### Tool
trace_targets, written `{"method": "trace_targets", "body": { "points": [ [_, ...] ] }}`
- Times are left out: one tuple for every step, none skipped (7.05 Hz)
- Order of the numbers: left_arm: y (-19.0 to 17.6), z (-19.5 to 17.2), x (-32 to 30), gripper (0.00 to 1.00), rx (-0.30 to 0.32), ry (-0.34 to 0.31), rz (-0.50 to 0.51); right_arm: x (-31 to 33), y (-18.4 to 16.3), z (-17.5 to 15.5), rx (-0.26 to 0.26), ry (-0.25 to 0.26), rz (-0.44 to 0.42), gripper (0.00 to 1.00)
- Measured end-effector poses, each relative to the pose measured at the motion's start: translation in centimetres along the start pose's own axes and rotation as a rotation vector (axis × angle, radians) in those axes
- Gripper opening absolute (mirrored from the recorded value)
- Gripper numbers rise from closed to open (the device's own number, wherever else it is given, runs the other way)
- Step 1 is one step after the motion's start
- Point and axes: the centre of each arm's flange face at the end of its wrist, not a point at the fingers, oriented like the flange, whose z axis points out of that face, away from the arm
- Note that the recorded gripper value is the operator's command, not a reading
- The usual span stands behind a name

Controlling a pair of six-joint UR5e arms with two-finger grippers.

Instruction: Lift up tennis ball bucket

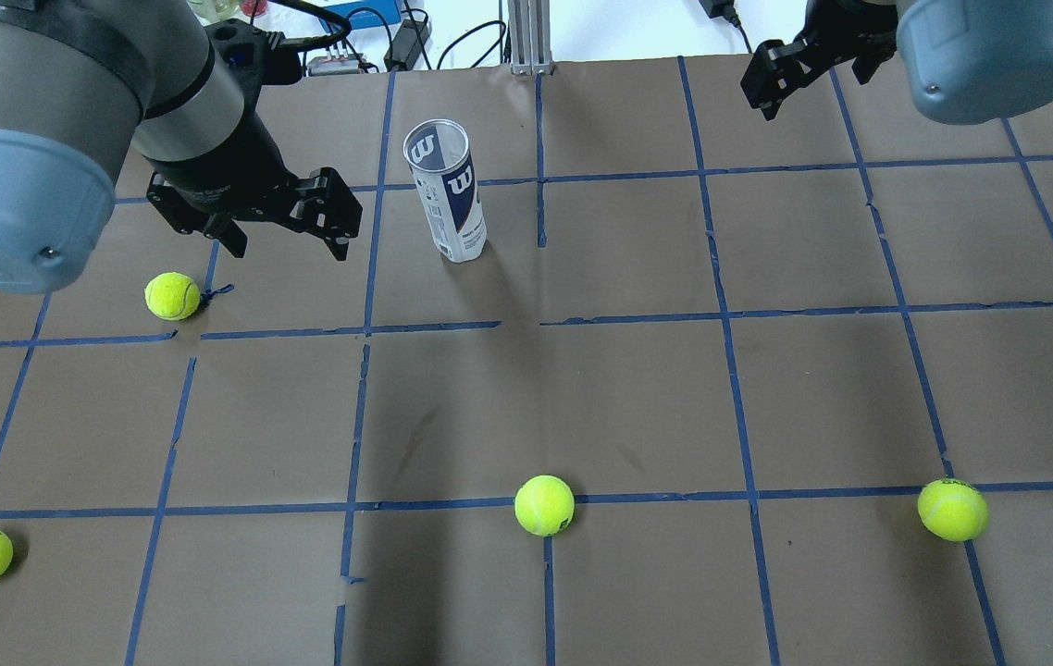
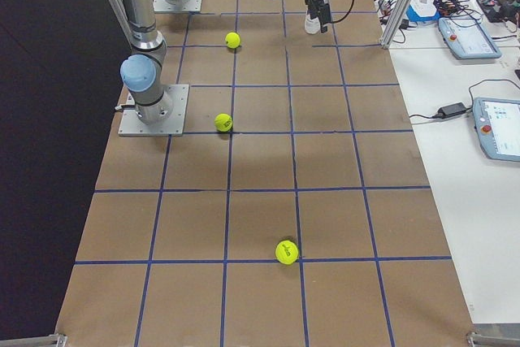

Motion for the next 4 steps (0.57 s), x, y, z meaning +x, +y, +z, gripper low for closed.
{"method": "trace_targets", "body": {
  "points": [
    [-0.06,-0.43,-0.15,1.0,0.01,-0.001,-0.016,0.0,0.0,0.0,0.0,0.0,0.0,1.0],
    [-0.1,-0.71,-0.25,1.0,0.015,-0.003,-0.023,0.01,0.0,0.0,0.0,0.001,0.0,1.0],
    [-0.22,-0.78,-0.26,1.0,0.016,-0.004,-0.026,0.0,0.01,0.0,-0.001,0.001,0.0,1.0],
    [-0.34,-0.74,-0.3,1.0,0.015,-0.004,-0.029,0.01,0.01,0.01,-0.001,0.001,0.0,1.0]
  ]
}}
